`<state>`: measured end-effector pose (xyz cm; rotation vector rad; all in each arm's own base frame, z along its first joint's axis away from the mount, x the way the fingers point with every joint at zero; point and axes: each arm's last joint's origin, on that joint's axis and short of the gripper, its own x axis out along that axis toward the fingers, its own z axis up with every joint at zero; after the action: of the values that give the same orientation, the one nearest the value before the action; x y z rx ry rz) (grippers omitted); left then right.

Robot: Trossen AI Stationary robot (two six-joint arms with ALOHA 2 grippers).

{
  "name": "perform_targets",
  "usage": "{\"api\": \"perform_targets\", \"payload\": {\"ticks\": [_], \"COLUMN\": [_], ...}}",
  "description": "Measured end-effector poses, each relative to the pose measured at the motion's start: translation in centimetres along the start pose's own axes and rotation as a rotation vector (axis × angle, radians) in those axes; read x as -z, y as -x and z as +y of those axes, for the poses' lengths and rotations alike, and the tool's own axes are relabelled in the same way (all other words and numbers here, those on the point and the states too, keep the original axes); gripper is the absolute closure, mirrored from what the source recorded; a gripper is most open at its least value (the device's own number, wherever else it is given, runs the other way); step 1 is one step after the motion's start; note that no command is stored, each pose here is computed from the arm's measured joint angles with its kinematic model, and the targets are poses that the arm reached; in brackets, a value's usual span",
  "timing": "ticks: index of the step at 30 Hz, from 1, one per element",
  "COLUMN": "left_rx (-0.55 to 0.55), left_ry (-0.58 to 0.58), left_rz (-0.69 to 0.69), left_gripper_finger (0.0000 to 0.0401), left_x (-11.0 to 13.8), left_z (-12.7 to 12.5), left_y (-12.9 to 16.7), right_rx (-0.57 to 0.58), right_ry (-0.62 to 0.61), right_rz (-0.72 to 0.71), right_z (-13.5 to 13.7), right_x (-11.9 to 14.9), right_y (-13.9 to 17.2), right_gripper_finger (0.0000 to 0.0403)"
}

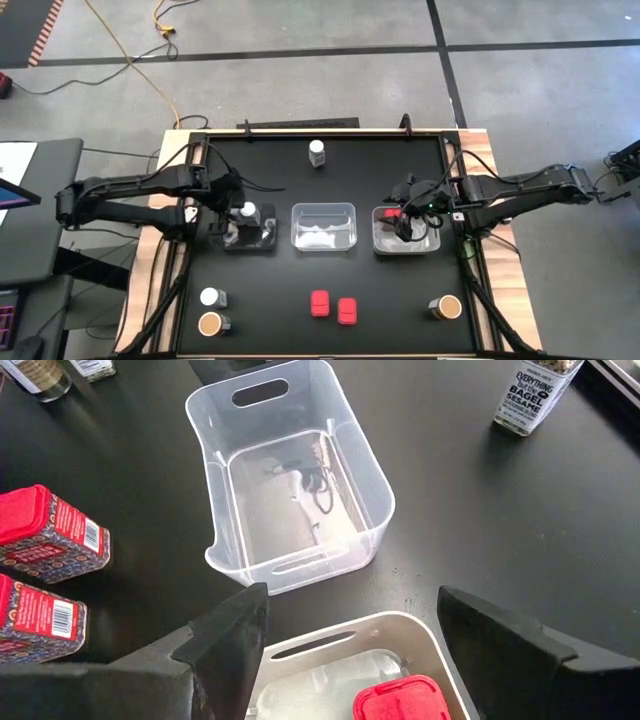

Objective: Sort spices by type
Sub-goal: Put the top right white seasoning bottle into the black bin

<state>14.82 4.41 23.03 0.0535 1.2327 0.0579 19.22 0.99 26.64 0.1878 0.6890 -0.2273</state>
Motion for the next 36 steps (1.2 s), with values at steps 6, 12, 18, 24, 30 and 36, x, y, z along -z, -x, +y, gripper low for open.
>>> {"api": "perform_targets", "payload": {"ticks": [6, 12, 18, 24, 30, 36], "left_rx": [0.005, 0.006, 0.019, 0.029, 0.027, 0.027], "left_ry": [0.012, 0.013, 0.014, 0.015, 0.014, 0.013], "left_rz": [0.005, 0.009, 0.052, 0.082, 0.075, 0.076], "left_gripper_finger": [0.0195, 0.0195, 0.0195, 0.0195, 0.0195, 0.0195], "left_x": [0.0, 0.0, -0.3, -0.5, -0.4, -0.4], "left_z": [0.0, 0.0, 0.1, 0.2, 0.2, 0.1], "left_y": [0.0, -0.1, -0.9, -1.5, -1.3, -1.3], "right_rx": [0.0, 0.0, 0.0, 0.0, 0.0, 0.0], "right_ry": [0.001, 0.001, 0.002, 0.003, 0.003, 0.003], "right_rz": [0.0, 0.0, 0.0, 0.0, 0.0, 0.0], "right_z": [0.0, 0.0, 0.0, 0.0, 0.0, 0.0], "right_x": [0.0, 0.0, 0.0, 0.0, 0.0, 0.0], "right_y": [0.0, 0.0, 0.0, 0.0, 0.0, 0.0], "right_gripper_finger": [0.0085, 0.0085, 0.0085, 0.0085, 0.0085, 0.0085]}}
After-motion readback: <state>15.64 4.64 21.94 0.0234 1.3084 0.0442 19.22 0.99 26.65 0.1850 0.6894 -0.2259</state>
